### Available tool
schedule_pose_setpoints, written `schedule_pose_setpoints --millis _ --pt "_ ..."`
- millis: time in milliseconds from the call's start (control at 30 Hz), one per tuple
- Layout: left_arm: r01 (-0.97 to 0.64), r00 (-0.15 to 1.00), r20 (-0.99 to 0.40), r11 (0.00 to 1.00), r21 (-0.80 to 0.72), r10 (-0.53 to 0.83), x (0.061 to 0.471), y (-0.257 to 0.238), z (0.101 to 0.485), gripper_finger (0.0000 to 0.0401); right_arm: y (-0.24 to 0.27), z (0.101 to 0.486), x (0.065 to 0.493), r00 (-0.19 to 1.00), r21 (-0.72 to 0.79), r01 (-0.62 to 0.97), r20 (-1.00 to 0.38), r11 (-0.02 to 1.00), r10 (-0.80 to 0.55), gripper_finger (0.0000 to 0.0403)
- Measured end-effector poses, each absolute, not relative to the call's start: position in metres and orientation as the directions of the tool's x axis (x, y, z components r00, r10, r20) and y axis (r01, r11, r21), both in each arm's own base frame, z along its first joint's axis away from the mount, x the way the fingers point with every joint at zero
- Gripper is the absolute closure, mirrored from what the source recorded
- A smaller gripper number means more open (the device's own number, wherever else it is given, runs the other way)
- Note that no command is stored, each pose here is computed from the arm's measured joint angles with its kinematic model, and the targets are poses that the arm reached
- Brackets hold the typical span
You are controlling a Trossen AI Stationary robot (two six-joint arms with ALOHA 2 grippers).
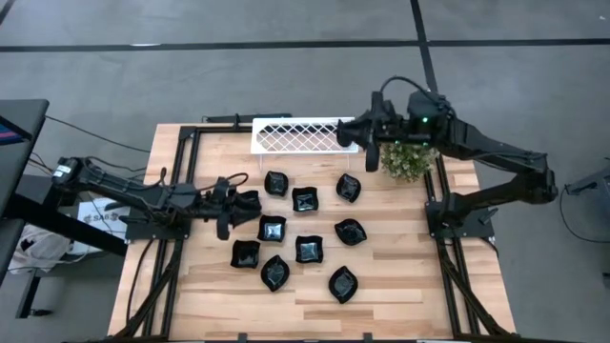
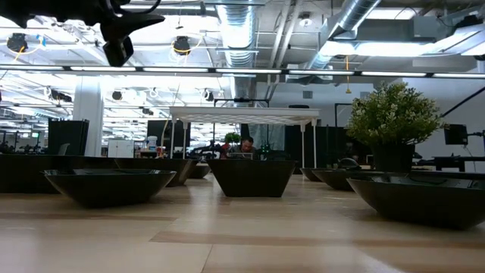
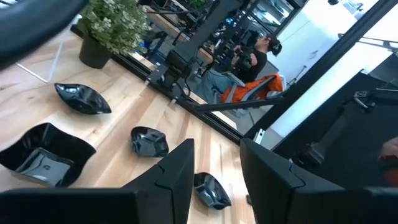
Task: Pick & Place Mini shaped plates
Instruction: Put the distorted square plate on the shelf
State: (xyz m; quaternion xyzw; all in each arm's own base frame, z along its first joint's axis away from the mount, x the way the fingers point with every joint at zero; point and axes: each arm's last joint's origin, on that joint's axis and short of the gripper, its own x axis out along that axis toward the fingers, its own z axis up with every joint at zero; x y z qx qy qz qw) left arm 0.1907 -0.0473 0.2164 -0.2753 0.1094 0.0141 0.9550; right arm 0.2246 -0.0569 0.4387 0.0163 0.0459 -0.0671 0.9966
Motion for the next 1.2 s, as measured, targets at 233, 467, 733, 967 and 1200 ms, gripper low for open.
schedule_pose_setpoints --millis 233,467,733,967,1200 --pt "-0.064 0.975 -0.214 0.855 -0.514 -0.055 0.187 -0.060 0.217 0.0270 -0.040 0.441 0.206 0.989 -0.053 0.118 -0.082 0.992 -0.122 0.0348" --pt "-0.037 0.972 -0.218 0.859 -0.511 -0.087 0.184 -0.067 0.216 0.0270 -0.035 0.417 0.179 0.988 0.039 0.152 0.031 0.988 -0.154 0.0348" --pt "-0.044 0.974 -0.212 0.858 -0.511 -0.076 0.184 -0.067 0.217 0.0270 -0.009 0.361 0.216 0.993 0.275 -0.037 0.117 0.961 0.005 0.0348" --pt "-0.022 0.974 -0.205 0.858 -0.514 -0.098 0.183 -0.071 0.217 0.0270 0.024 0.322 0.257 0.989 0.343 -0.113 -0.056 0.933 0.140 0.0348" --pt "0.108 0.941 -0.212 0.827 -0.552 -0.264 0.179 -0.082 0.217 0.0270 0.039 0.285 0.285 0.962 0.468 -0.064 -0.207 0.882 0.179 0.0348"
